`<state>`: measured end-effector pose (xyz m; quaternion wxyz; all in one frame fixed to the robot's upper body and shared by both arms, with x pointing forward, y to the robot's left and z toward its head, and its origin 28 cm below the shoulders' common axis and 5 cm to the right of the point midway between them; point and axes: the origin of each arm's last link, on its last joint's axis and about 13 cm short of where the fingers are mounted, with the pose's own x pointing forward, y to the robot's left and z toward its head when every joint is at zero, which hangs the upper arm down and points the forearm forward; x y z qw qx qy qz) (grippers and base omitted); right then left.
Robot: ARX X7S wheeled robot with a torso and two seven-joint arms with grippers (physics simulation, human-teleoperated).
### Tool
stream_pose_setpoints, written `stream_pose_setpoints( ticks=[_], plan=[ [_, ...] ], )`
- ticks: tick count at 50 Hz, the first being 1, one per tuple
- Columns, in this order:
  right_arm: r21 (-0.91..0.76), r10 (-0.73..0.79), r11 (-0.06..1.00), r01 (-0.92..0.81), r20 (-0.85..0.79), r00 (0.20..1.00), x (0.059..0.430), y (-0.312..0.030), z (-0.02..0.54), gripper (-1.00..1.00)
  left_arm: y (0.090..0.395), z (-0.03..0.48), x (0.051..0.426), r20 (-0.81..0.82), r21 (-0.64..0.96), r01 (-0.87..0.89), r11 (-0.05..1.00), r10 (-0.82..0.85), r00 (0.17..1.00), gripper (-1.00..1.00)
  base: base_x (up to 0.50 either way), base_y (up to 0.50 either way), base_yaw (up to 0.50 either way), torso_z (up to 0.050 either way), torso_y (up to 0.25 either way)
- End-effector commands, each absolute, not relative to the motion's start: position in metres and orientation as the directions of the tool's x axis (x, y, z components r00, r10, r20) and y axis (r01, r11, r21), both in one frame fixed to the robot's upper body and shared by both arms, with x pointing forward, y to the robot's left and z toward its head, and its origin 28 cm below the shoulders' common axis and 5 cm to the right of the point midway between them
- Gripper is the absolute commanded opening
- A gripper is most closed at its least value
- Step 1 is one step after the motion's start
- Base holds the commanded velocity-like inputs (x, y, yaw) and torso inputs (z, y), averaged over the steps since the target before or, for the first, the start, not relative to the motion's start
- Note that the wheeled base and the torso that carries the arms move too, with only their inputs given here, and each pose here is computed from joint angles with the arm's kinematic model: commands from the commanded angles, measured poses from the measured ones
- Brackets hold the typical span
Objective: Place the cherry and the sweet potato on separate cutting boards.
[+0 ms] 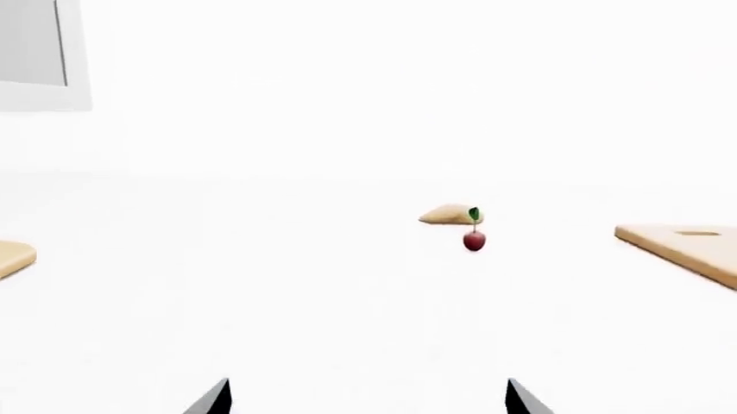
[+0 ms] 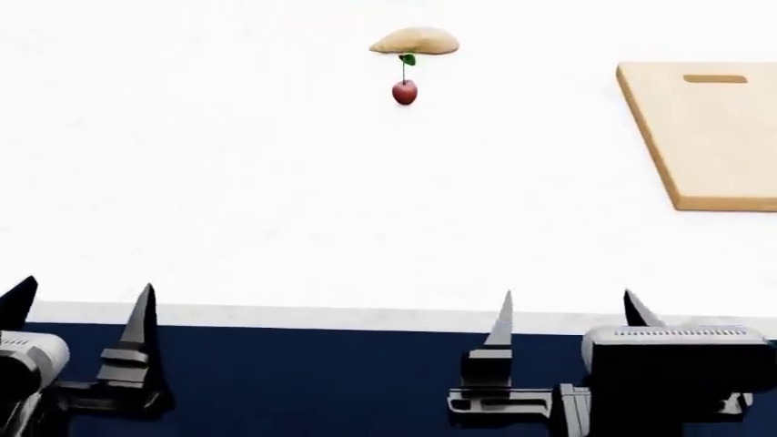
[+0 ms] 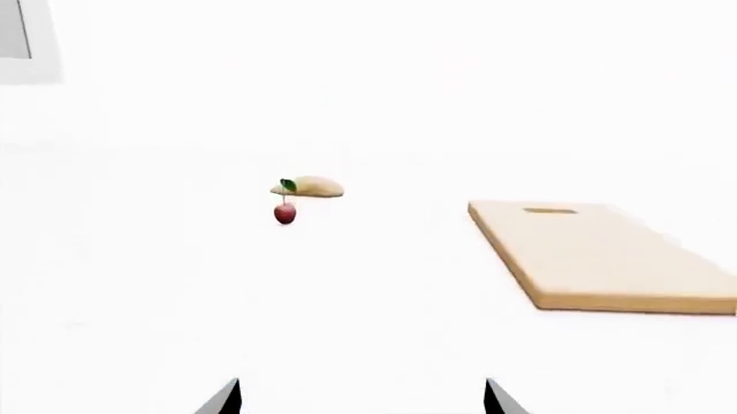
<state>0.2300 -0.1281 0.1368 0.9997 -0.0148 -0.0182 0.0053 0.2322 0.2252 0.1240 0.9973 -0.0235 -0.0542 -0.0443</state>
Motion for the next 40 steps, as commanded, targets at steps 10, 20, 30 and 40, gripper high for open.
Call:
stream_pose_setpoints(
  ticks=[10, 20, 30, 40],
  plan=[
    [-0.038, 0.077, 0.996, -0.079, -0.032, 0.996, 0.270, -0.161, 0.205, 1.00, 0.229, 0.211, 0.282, 0.014, -0.104, 0.170, 0.980, -0.169, 0.985, 1.00, 0.08, 0.00, 0.00, 0.000, 0.000],
    [-0.024, 0.109, 0.994, -0.111, -0.053, 0.993, 0.279, -0.159, 0.209, 1.00, 0.230, 0.212, 0.287, 0.000, -0.098, 0.176, 0.979, -0.177, 0.984, 1.00, 0.50, 0.00, 0.00, 0.000, 0.000],
    [-0.010, 0.134, 0.991, -0.135, -0.079, 0.988, 0.278, -0.157, 0.204, 1.00, 0.232, 0.210, 0.287, -0.014, -0.096, 0.169, 0.981, -0.171, 0.985, 1.00, 0.50, 0.00, 0.00, 0.000, 0.000],
    [-0.010, 0.140, 0.990, -0.142, -0.107, 0.984, 0.281, -0.157, 0.198, 1.00, 0.229, 0.208, 0.287, -0.031, -0.084, 0.184, 0.979, -0.188, 0.982, 1.00, 0.50, 0.07, 0.00, 0.000, 0.000]
  ],
)
